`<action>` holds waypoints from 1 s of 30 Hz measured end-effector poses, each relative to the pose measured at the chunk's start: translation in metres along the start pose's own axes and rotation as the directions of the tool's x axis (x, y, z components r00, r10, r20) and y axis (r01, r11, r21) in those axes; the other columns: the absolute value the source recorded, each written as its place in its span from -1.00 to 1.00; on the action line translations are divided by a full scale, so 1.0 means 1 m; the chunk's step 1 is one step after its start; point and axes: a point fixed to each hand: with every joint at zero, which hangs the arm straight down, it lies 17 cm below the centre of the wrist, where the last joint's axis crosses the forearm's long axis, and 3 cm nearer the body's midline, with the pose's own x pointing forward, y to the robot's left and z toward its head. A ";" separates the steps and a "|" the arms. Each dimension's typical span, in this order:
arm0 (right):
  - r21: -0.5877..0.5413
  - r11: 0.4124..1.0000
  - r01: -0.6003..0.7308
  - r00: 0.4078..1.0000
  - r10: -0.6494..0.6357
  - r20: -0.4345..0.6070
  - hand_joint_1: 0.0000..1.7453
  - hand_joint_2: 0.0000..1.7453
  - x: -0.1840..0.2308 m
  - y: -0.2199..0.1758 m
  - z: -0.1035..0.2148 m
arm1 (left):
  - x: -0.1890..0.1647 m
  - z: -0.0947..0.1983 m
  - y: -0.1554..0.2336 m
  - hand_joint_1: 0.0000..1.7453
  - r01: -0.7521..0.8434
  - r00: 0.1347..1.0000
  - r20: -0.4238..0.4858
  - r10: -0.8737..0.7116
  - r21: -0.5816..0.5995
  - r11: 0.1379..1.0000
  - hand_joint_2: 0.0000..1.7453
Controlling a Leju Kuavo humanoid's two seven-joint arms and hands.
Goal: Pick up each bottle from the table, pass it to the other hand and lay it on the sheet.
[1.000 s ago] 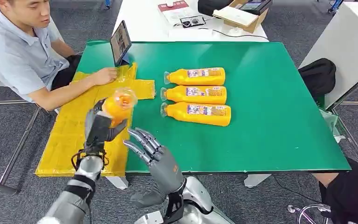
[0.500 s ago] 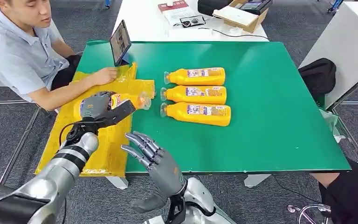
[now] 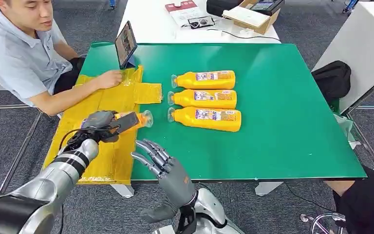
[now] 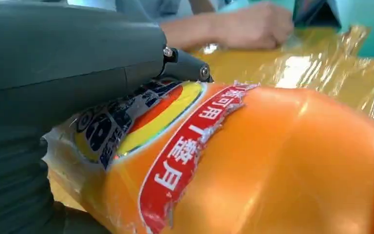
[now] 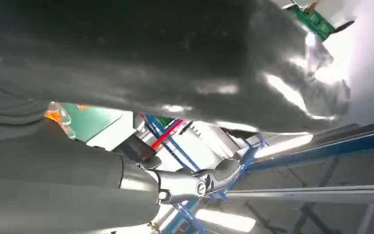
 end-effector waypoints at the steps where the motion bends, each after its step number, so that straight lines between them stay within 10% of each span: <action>1: 0.000 1.000 0.001 1.000 -0.001 -0.003 -1.00 -1.00 -0.001 0.000 0.000 | -0.001 0.001 -0.003 0.96 -0.004 1.000 -0.002 0.004 -0.007 1.000 1.00; 7: 0.006 1.000 0.000 1.000 0.000 -0.008 -1.00 -1.00 -0.003 0.001 0.003 | -0.004 0.002 -0.008 0.74 -0.014 1.000 -0.007 0.014 -0.022 1.000 1.00; 8: 0.007 1.000 0.000 1.000 0.000 -0.009 -1.00 -1.00 -0.003 0.001 0.003 | -0.004 0.002 -0.009 0.44 -0.014 1.000 -0.007 0.014 -0.028 1.000 1.00; 10: 0.007 1.000 0.002 1.000 -0.002 -0.014 -1.00 -1.00 -0.005 0.001 0.004 | -0.005 0.003 -0.014 -1.00 -0.011 1.000 -0.008 0.011 -0.048 0.999 1.00; 18: 0.008 1.000 0.007 0.999 -0.007 -0.044 -1.00 -1.00 -0.014 0.003 0.010 | -0.006 0.012 -0.042 -1.00 -0.041 0.999 -0.013 0.039 -0.159 0.986 1.00; 19: 0.010 1.000 0.006 0.999 -0.006 -0.048 -1.00 -1.00 -0.016 0.004 0.011 | -0.004 0.012 -0.044 -1.00 -0.045 0.999 -0.006 0.044 -0.165 0.985 -1.00; 30: 0.009 1.000 0.011 0.996 -0.010 -0.092 -1.00 -1.00 -0.029 0.007 0.022 | 0.039 0.021 -0.053 -1.00 -0.276 0.940 0.137 0.311 -0.225 0.934 -1.00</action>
